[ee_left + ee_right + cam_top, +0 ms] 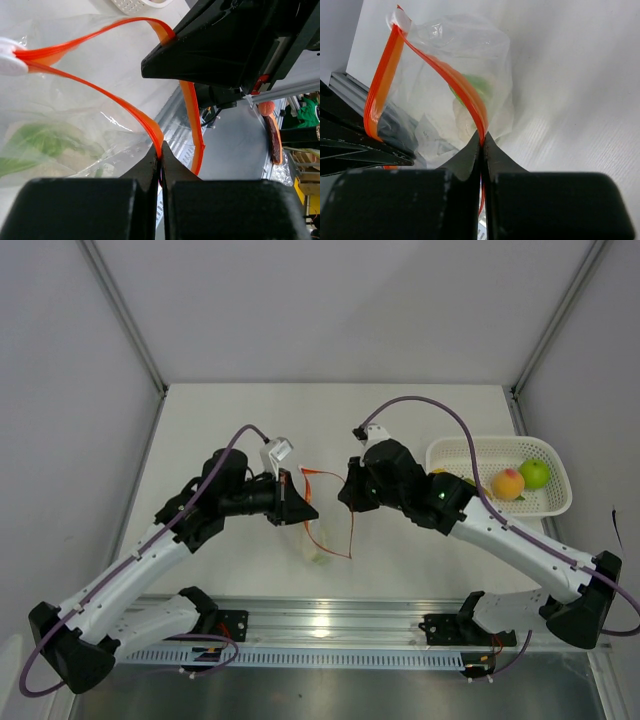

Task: Place the food in the zip-top bag and seal the zipper
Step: Adjust the zipper food storage bag at the center of the board, then pick up the fake fruit from the bin.

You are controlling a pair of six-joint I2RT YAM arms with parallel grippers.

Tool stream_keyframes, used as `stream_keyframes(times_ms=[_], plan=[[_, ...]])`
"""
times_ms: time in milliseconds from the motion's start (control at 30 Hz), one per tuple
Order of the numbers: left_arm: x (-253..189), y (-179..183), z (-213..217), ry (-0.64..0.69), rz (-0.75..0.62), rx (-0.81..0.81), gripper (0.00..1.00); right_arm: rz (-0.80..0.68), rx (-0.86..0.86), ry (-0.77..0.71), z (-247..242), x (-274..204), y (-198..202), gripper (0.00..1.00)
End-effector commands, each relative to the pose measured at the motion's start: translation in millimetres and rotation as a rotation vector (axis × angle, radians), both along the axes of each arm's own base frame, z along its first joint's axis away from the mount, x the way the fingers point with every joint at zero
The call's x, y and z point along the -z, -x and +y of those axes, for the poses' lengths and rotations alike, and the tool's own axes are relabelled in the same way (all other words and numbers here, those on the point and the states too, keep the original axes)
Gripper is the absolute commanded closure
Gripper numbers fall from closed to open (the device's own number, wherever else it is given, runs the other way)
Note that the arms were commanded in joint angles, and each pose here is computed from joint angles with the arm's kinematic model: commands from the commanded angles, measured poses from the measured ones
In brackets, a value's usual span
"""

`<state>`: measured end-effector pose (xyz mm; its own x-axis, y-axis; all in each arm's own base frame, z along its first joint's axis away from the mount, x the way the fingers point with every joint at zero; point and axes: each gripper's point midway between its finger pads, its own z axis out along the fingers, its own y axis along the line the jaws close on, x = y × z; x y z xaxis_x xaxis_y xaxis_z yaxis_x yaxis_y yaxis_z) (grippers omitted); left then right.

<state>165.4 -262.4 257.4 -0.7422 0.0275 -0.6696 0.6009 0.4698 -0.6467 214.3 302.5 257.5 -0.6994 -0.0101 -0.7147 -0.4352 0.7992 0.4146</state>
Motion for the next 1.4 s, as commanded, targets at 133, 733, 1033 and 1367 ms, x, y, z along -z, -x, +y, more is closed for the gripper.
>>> stream_keyframes(times_ms=[133,733,1033,1367], plan=[[-8.7,-11.0,-0.2,-0.019,-0.036,-0.025,0.99,0.001,0.065,0.032,-7.6,5.6,-7.5,0.89],[-5.7,-24.6,-5.6,-0.031,-0.037,-0.023,0.99,-0.171,0.414,0.013,-125.8,-72.9,-32.3,0.01],[-8.7,-22.8,-6.1,-0.007,-0.038,-0.010,0.99,-0.192,0.873,0.171,-258.8,-60.1,-69.6,0.01],[-0.2,-14.7,-11.6,0.022,-0.010,0.043,0.99,0.067,1.190,0.265,-370.5,34.6,-102.8,0.01]])
